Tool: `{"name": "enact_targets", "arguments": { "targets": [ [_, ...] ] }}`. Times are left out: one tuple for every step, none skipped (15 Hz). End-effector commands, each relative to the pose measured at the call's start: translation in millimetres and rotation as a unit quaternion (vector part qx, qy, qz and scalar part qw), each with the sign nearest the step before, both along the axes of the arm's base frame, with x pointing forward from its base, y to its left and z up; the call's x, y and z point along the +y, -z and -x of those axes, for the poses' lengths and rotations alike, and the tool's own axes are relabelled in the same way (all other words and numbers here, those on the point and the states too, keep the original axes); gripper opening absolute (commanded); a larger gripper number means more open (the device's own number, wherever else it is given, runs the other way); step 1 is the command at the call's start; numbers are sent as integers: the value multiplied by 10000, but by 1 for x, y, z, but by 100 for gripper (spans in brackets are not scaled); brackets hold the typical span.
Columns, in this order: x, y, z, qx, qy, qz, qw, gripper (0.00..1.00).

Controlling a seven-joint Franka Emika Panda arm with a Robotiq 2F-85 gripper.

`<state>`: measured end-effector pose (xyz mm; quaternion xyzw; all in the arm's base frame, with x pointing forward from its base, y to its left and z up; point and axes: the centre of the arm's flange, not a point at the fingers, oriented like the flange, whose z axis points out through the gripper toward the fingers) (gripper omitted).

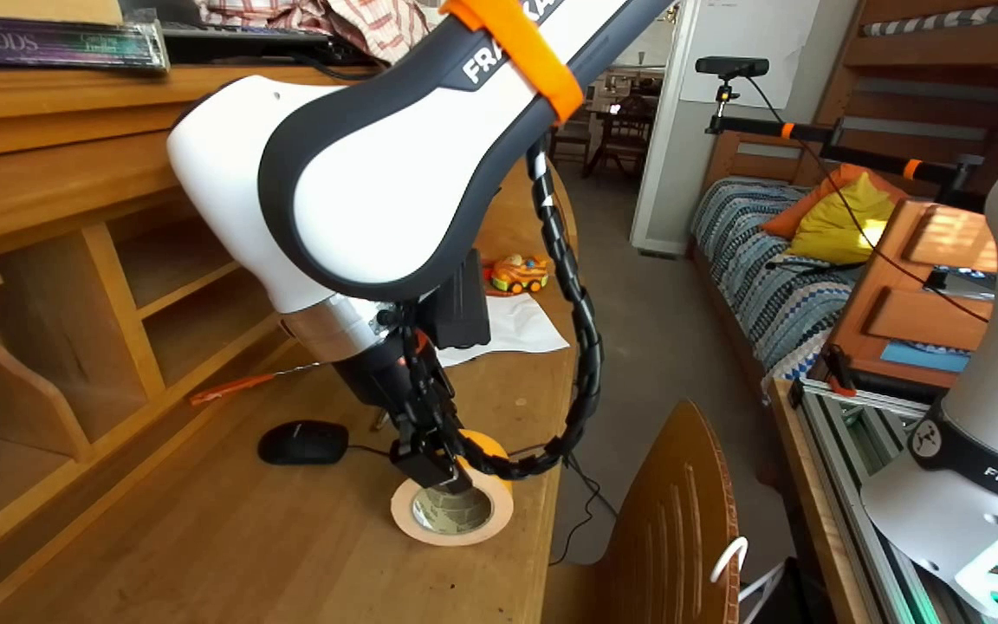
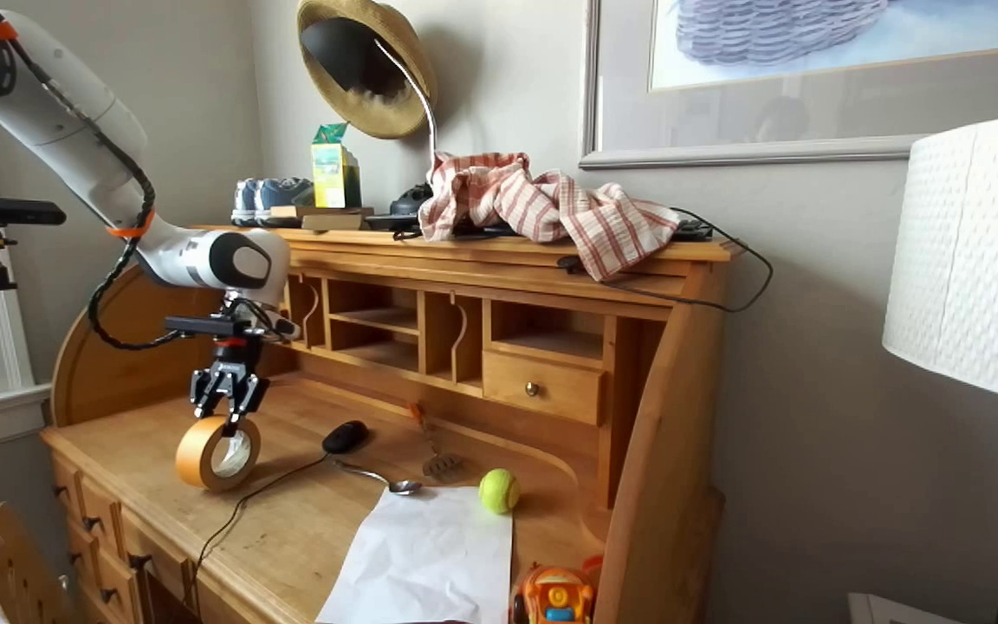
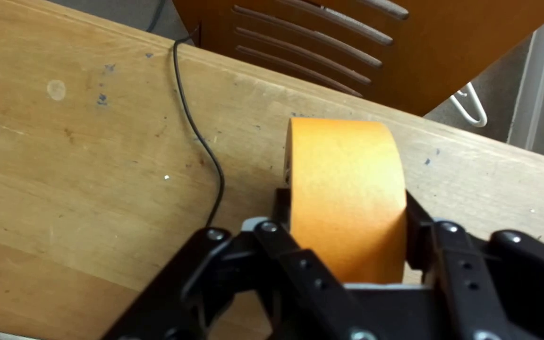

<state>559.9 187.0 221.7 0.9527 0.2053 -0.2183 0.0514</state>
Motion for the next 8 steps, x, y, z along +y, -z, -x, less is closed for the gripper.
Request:
{"name": "enact_targets", "arguments": {
  "targets": [
    [6, -26, 30, -6, 44, 52, 10000, 29],
    [8, -32, 39, -40, 106, 98, 9999, 29],
    [10, -36, 48, -87, 193, 126, 9997, 29],
    [12, -42, 58, -161, 304, 137, 9993, 29],
    [14, -46, 69, -204, 448, 190, 9986, 29],
    [16, -50, 82, -278, 673, 229, 9971, 29],
    [17, -54, 94, -318, 894, 287, 9951, 29],
    [18, -57, 108, -353, 1130, 317, 9925, 29]
  ]
}}
